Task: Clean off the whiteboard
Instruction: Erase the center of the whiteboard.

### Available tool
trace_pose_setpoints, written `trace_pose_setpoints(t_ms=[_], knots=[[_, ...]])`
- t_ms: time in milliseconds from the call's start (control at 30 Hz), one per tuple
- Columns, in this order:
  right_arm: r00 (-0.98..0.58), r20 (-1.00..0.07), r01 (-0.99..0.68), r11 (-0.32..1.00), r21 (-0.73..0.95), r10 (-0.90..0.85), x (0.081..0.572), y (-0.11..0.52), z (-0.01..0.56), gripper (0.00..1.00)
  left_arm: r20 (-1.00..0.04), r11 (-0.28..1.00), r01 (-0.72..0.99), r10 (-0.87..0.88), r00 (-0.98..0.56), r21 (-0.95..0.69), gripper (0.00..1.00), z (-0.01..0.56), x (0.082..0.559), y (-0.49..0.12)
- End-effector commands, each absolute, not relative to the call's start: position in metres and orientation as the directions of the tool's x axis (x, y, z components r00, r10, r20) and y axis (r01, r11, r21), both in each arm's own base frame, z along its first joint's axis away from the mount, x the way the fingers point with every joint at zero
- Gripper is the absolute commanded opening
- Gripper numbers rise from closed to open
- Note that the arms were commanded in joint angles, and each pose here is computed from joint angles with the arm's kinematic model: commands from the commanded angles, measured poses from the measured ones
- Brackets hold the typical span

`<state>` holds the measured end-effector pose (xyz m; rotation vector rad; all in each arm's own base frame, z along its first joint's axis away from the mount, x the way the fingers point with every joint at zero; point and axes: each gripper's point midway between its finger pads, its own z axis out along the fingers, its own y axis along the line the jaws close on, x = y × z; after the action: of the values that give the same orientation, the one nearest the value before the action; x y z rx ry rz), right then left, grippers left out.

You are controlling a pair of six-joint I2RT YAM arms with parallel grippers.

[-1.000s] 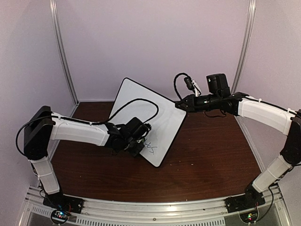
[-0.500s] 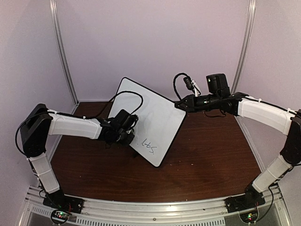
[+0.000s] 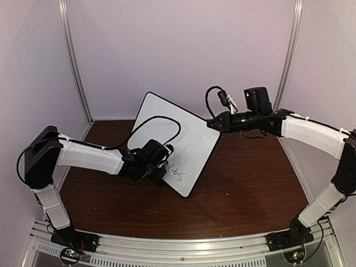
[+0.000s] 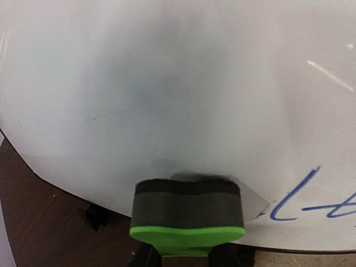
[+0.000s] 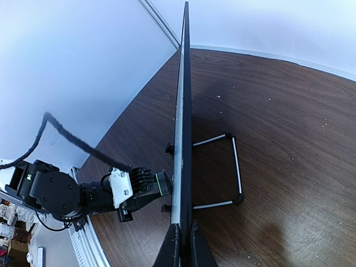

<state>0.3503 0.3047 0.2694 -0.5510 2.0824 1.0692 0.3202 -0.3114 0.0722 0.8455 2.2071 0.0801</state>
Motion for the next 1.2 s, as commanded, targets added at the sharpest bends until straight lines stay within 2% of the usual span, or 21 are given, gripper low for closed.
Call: trace_pose_setpoints(t_ms=[0,400,633,867,967,1167], knots=[[-0.64,-0.75,-0.733,0.425,0.531,-0.166,0.315,0.329,0.261,0.0,-0.8,0.721,0.686,0.467,-0.376,0.098,0.0,0.099,0.302,-0.39],[-0.638,-0.751,-0.735,0.424,0.53,-0.167,0.315,0.329,0.261,0.0,-0.856,0.683,0.729,0.403,-0.324,0.045,0.0,0.124,0.291,-0.41],[-0.636,-0.753,-0.736,0.426,0.527,-0.166,0.315,0.329,0.261,0.0,-0.823,0.804,0.571,0.432,-0.369,0.166,0.0,0.124,0.321,-0.362],[-0.637,-0.753,-0.735,0.424,0.529,-0.166,0.314,0.328,0.262,0.0,-0.81,0.882,0.417,0.402,-0.427,0.218,0.0,0.133,0.355,-0.3],[-0.636,-0.754,-0.736,0.424,0.529,-0.164,0.314,0.328,0.263,0.0,-0.811,0.881,0.424,0.399,-0.428,0.209,0.0,0.131,0.36,-0.294],[-0.637,-0.753,-0.734,0.426,0.529,-0.164,0.314,0.328,0.263,0.0,-0.802,0.829,0.535,0.426,-0.418,0.162,0.0,0.118,0.346,-0.32]])
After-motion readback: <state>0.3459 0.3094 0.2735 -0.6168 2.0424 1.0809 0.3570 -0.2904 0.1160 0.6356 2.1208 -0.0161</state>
